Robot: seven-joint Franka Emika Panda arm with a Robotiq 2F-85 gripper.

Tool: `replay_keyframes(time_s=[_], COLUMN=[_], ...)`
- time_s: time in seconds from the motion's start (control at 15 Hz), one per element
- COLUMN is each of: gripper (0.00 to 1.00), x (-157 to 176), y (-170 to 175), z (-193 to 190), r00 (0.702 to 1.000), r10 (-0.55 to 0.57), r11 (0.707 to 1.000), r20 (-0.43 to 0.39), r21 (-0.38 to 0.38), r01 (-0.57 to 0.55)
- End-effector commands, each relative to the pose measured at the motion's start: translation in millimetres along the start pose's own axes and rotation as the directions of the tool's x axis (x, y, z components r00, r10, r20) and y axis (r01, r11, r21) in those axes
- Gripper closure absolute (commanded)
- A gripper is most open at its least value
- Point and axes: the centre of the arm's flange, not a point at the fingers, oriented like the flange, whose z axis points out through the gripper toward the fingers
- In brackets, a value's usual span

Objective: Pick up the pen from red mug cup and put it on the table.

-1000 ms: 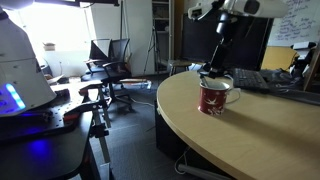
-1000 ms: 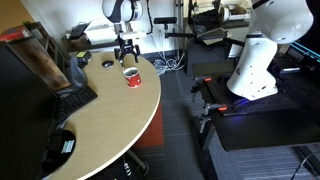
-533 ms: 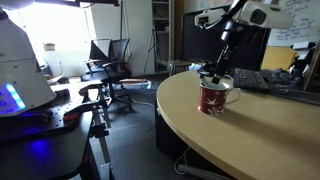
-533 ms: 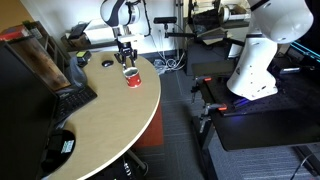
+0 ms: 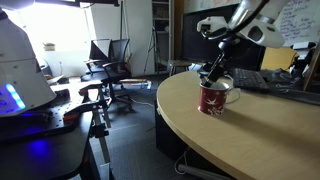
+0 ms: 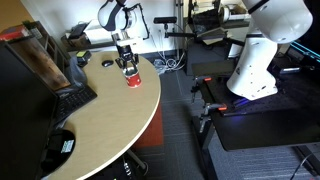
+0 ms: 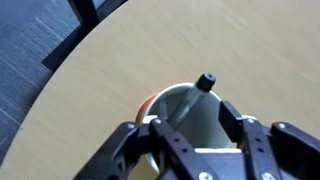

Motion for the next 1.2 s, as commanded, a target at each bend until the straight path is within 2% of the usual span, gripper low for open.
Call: replay_keyframes(time_s=[0.0, 0.13, 0.2, 0.33, 0.4, 0.6, 0.73, 0.8, 1.07, 1.13], gripper=[0.51, 0.76, 0.77, 0.93, 0.98, 0.99, 0.79, 0.65, 0.36, 0.32], x=[19, 24, 25, 26, 25, 26, 27, 28, 34, 35], y=[-5, -3, -3, -3, -4, -8, -8, -7, -3, -3], z=[-2, -1, -1, -2, -2, -2, 1, 2, 4, 5], r00=[0.998, 0.997, 0.997, 0.995, 0.993, 0.985, 0.98, 0.979, 0.976, 0.975], r10=[0.037, 0.032, 0.03, 0.013, 0.001, -0.018, -0.014, -0.014, -0.004, -0.012], r11=[0.999, 0.999, 0.999, 0.999, 0.999, 0.999, 0.999, 0.999, 0.999, 0.999], r20=[0.048, 0.069, 0.076, 0.103, 0.117, 0.17, 0.197, 0.205, 0.216, 0.224], r21=[0.007, 0.012, 0.015, 0.028, 0.035, 0.045, 0.046, 0.046, 0.046, 0.052], r01=[-0.037, -0.033, -0.031, -0.016, -0.005, 0.011, 0.005, 0.004, -0.007, 0.0])
